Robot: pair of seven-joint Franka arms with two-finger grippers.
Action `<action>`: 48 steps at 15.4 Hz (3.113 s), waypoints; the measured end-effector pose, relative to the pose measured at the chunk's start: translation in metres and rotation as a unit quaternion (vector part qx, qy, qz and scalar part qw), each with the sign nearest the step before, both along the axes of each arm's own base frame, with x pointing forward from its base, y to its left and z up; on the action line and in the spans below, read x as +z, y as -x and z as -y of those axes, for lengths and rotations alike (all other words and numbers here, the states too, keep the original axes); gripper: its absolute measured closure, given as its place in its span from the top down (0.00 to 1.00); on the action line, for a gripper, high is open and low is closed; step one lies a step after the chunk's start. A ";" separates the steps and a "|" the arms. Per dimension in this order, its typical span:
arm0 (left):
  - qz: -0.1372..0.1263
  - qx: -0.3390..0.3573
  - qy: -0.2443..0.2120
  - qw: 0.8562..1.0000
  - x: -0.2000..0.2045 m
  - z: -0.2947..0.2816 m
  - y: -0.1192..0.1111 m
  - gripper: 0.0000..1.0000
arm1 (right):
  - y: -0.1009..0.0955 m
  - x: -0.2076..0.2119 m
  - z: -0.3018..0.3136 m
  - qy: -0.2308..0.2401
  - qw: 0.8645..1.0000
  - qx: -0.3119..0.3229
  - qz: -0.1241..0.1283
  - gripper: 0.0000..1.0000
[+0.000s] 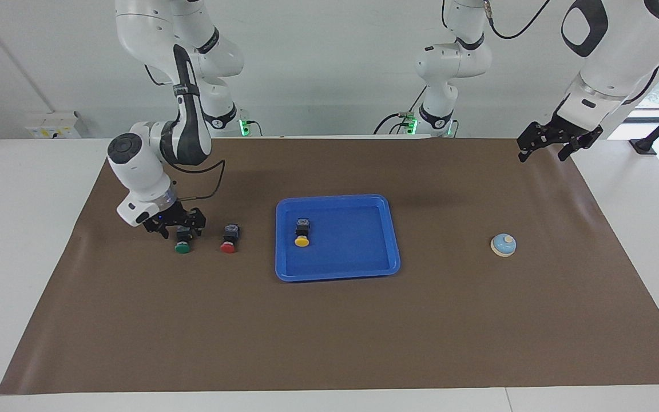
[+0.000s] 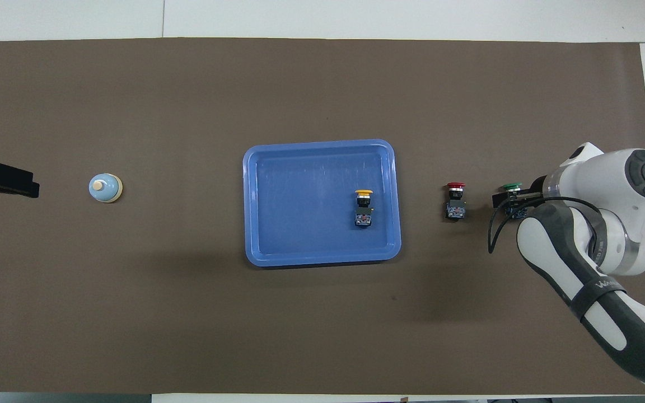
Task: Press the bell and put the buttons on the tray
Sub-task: 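Release the yellow button and reach the right gripper to the green button, then carry the green button with the right gripper into the tray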
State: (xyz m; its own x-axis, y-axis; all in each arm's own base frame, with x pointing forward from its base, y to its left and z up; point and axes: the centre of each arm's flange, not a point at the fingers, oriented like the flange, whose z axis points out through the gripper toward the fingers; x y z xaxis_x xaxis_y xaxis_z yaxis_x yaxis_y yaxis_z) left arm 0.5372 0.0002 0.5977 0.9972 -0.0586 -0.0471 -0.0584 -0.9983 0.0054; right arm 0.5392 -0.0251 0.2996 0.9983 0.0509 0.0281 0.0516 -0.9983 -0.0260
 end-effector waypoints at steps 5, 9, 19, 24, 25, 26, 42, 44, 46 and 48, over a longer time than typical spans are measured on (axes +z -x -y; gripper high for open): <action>0.000 0.000 0.000 1.000 0.000 0.000 0.000 1.00 | 0.006 -0.010 0.000 0.001 1.000 0.009 -0.002 0.46; 0.000 0.000 0.000 1.000 0.000 0.000 0.000 1.00 | -0.002 0.001 -0.004 0.000 1.000 0.019 0.002 0.41; 0.000 0.000 0.000 1.000 0.000 0.000 0.000 1.00 | -0.044 0.124 -0.232 -0.015 1.000 -0.006 0.002 0.41; 0.000 0.000 0.000 1.000 0.000 0.000 0.000 1.00 | -0.040 0.101 -0.361 -0.017 0.999 -0.031 -0.009 0.41; 0.000 0.000 0.000 1.000 0.000 0.000 0.000 1.00 | -0.038 0.087 -0.375 -0.014 0.999 -0.031 -0.013 0.41; 0.000 0.000 0.000 1.000 0.000 0.000 0.000 1.00 | -0.036 0.074 -0.385 -0.012 0.999 -0.033 -0.018 0.41; 0.000 0.000 0.000 1.000 0.000 0.000 0.000 1.00 | 0.006 0.001 -0.416 0.001 0.999 -0.028 -0.034 0.67; 0.000 0.000 0.000 1.000 0.000 0.000 0.000 1.00 | 0.005 0.015 -0.414 0.004 0.999 -0.028 -0.035 0.87; 0.000 0.000 0.000 1.000 0.000 0.000 0.000 1.00 | -0.009 0.045 -0.391 0.006 0.999 -0.036 -0.029 1.00; 0.000 0.000 0.000 1.000 0.000 0.000 0.000 1.00 | -0.031 0.080 -0.340 0.001 0.999 -0.042 -0.019 1.00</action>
